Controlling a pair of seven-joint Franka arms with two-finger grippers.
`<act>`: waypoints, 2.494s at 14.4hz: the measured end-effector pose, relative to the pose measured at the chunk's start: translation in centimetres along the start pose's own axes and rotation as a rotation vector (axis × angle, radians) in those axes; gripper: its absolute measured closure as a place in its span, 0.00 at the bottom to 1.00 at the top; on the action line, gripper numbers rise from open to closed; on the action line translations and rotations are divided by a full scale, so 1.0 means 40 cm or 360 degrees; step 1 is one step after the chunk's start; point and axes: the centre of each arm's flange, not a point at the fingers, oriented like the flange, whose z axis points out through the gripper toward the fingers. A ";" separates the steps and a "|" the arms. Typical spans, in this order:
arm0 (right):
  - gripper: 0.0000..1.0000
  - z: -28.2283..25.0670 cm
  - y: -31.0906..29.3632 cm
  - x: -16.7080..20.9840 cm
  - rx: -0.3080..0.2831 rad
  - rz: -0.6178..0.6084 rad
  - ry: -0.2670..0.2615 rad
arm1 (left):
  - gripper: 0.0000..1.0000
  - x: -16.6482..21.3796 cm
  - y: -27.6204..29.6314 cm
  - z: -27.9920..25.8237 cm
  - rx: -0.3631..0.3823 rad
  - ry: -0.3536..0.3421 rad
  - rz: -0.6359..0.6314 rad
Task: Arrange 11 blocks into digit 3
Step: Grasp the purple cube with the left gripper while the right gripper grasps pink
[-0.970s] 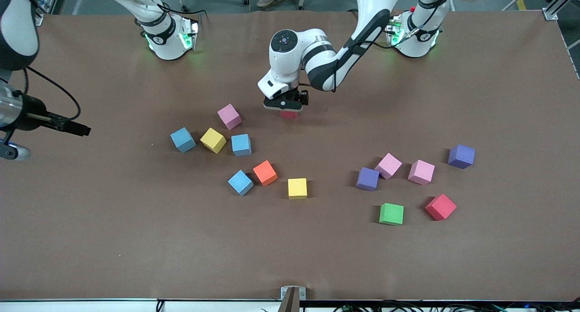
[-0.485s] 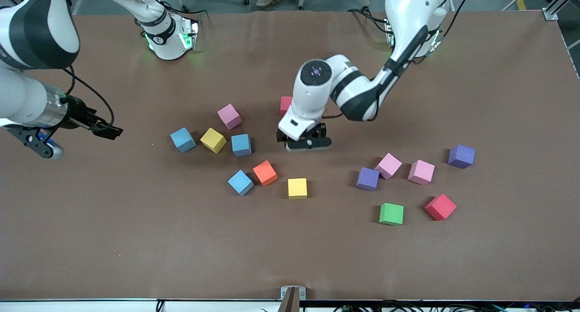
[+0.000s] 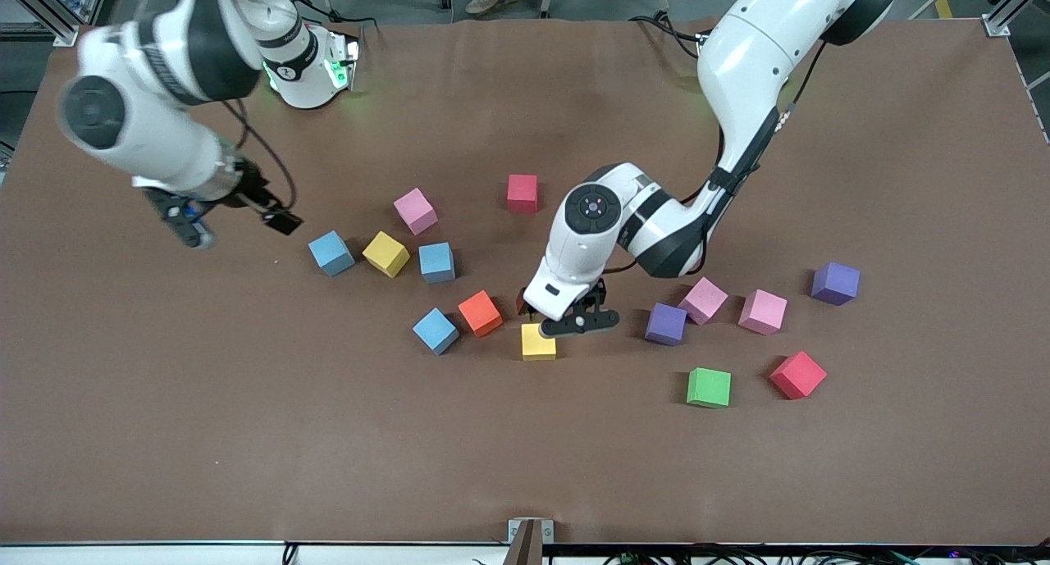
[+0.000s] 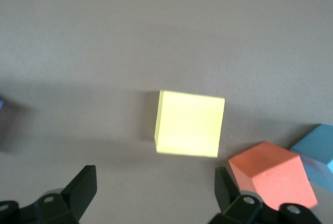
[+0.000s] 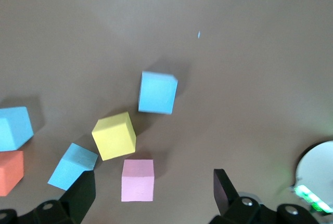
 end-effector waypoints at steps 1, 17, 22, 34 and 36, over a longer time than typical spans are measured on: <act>0.00 0.045 -0.012 -0.046 -0.0001 0.0030 0.0015 | 0.00 0.010 0.000 0.009 -0.0004 -0.0011 0.0013; 0.00 0.493 -0.072 -0.310 0.0166 0.0136 0.0156 | 0.00 0.176 -0.117 0.024 -0.0028 -0.0055 0.0033; 0.00 0.549 -0.077 -0.338 0.0130 0.0129 0.0161 | 0.00 0.288 -0.326 -0.036 0.0113 -0.0182 0.0189; 0.14 0.577 -0.082 -0.361 0.0131 0.0149 0.0165 | 0.00 0.144 -0.471 0.067 0.0258 -0.0318 0.0669; 0.35 0.575 -0.083 -0.362 0.0136 0.0157 0.0165 | 0.01 0.133 -0.467 0.078 0.0264 -0.0317 0.0696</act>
